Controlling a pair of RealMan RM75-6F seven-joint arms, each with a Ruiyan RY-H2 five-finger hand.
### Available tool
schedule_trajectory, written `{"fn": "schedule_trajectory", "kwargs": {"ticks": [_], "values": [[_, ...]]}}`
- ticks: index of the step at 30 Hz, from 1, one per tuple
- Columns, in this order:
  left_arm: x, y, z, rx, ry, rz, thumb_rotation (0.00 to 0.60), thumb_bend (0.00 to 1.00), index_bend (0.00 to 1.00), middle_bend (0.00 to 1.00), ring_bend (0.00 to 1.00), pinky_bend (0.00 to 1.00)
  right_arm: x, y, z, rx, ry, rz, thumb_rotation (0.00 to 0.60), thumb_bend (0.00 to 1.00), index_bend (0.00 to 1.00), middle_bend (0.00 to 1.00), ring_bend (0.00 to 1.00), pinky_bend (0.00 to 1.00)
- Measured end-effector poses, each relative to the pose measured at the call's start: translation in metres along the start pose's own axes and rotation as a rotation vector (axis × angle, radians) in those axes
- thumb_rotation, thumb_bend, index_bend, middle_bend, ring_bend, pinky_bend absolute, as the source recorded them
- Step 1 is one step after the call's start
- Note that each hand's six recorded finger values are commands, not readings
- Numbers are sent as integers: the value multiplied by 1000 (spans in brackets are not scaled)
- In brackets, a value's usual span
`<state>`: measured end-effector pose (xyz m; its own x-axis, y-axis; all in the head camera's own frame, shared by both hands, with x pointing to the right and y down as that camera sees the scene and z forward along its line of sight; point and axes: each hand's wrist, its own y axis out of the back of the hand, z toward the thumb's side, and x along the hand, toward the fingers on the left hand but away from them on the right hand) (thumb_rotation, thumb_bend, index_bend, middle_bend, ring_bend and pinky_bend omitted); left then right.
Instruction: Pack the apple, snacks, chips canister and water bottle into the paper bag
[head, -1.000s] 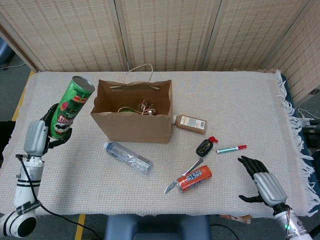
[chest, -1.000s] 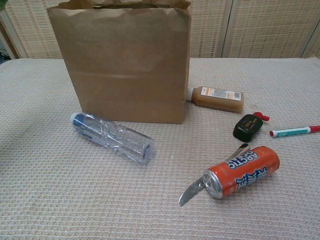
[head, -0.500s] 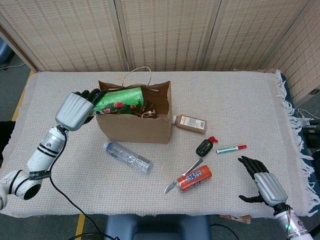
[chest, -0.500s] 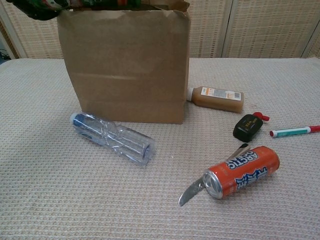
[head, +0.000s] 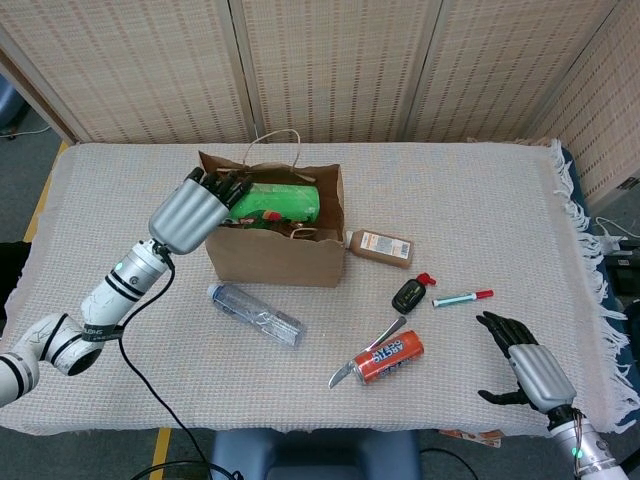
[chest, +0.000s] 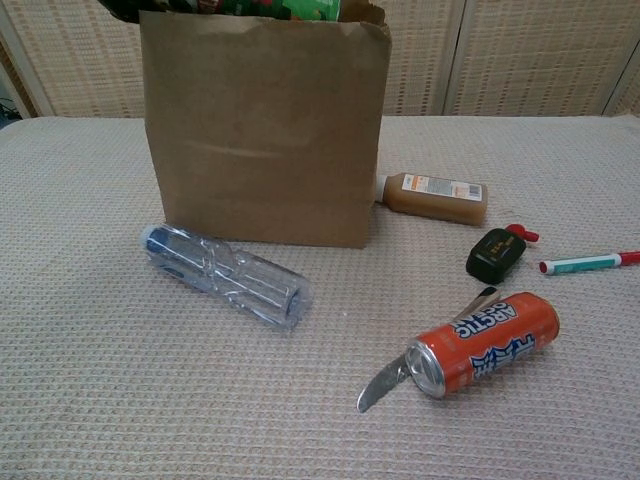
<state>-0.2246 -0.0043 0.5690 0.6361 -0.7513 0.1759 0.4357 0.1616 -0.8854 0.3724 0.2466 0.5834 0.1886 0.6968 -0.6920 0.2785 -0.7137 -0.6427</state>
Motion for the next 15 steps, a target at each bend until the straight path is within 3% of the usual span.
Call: {"fn": "schedule_trajectory", "kwargs": {"ticks": [2,4,15], "values": [[0,-1,1,-16,12,-11,600,485,53,3,87,163,0,0,0,2,1,1,600,0,0,0,0,0],[0,0,1,-34,25,-17,600,464,17,0,58,132,0,0,0,2,2,-1,600,0,0,0,0,0],[1,12,2,-98,76,12,600,460,14,0,25,113,1,0,0,6,4,-4,600,0,0,0,0,0]]}}
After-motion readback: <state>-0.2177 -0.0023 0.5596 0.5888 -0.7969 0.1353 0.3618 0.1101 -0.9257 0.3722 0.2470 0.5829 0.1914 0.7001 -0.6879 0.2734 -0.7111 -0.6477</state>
